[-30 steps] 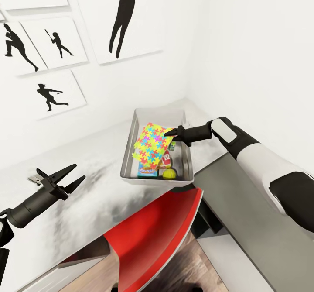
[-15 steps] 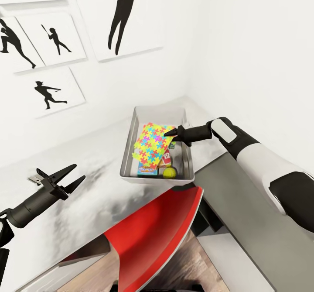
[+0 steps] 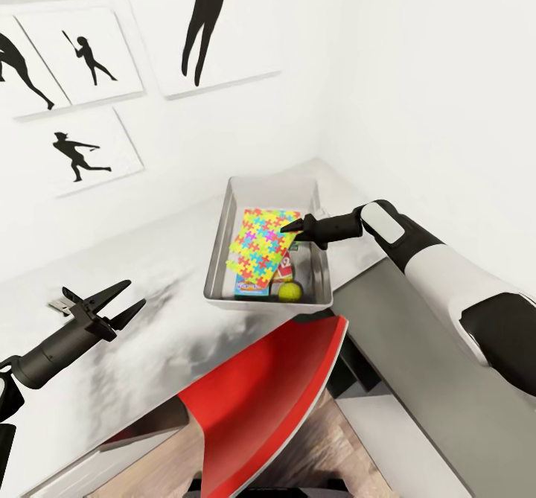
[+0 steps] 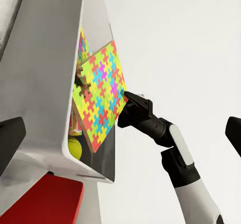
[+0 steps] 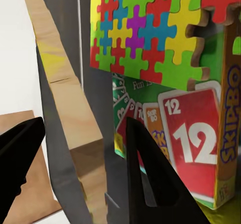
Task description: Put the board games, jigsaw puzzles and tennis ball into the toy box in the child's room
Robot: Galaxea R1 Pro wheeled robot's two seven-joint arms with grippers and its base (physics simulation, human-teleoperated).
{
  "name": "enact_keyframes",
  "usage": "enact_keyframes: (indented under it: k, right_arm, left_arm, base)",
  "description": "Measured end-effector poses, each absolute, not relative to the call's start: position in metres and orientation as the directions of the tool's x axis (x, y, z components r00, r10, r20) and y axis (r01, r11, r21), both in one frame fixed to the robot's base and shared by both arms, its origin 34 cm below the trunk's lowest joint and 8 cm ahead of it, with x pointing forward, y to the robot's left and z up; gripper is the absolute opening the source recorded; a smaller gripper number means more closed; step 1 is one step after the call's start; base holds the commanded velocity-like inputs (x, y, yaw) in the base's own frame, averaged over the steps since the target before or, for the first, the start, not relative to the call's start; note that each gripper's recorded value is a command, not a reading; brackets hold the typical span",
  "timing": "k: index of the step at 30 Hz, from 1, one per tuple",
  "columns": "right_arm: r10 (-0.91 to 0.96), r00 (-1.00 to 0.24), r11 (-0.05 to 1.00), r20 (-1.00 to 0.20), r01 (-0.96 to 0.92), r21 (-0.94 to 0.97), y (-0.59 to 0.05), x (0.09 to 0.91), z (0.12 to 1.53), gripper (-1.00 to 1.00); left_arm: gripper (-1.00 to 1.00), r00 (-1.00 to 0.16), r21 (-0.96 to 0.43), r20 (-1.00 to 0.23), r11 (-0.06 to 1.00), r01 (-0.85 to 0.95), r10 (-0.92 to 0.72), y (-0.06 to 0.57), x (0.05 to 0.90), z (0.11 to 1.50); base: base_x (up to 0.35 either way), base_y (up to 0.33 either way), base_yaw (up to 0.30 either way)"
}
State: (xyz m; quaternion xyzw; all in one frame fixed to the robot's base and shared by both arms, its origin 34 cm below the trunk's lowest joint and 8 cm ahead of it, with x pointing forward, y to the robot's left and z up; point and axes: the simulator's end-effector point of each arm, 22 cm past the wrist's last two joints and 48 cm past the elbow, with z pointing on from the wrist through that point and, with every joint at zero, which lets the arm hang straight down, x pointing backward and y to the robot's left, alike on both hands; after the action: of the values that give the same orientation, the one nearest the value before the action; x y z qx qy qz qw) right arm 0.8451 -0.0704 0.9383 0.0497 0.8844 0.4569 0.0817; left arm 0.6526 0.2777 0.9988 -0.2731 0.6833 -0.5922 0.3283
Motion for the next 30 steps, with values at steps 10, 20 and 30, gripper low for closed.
enact_keyframes:
  k: [10,20,30]
  right_arm:
    - [0.164,-0.982,0.578,-0.097,0.016,0.816,-0.0717,0.8452,0.9363,-1.00]
    - [0.165,-0.982,0.579,-0.096,0.018,0.815,-0.0719,0.8453,0.9359,1.00]
    - [0.167,-0.981,0.578,-0.096,0.018,0.816,-0.0725,0.8460,0.9367,1.00]
  left_arm:
    - [1.00,-0.636,-0.989,-0.124,0.149,0.013,-0.762,0.2777,0.6526,0.9975]
    - [1.00,-0.636,-0.989,-0.124,0.150,0.014,-0.762,0.2776,0.6526,0.9976]
    - [1.00,-0.636,-0.989,-0.124,0.150,0.014,-0.762,0.2775,0.6526,0.9976]
  base:
    - [0.000,0.000,0.000]
    - [0.000,0.000,0.000]
    - [0.000,0.000,0.000]
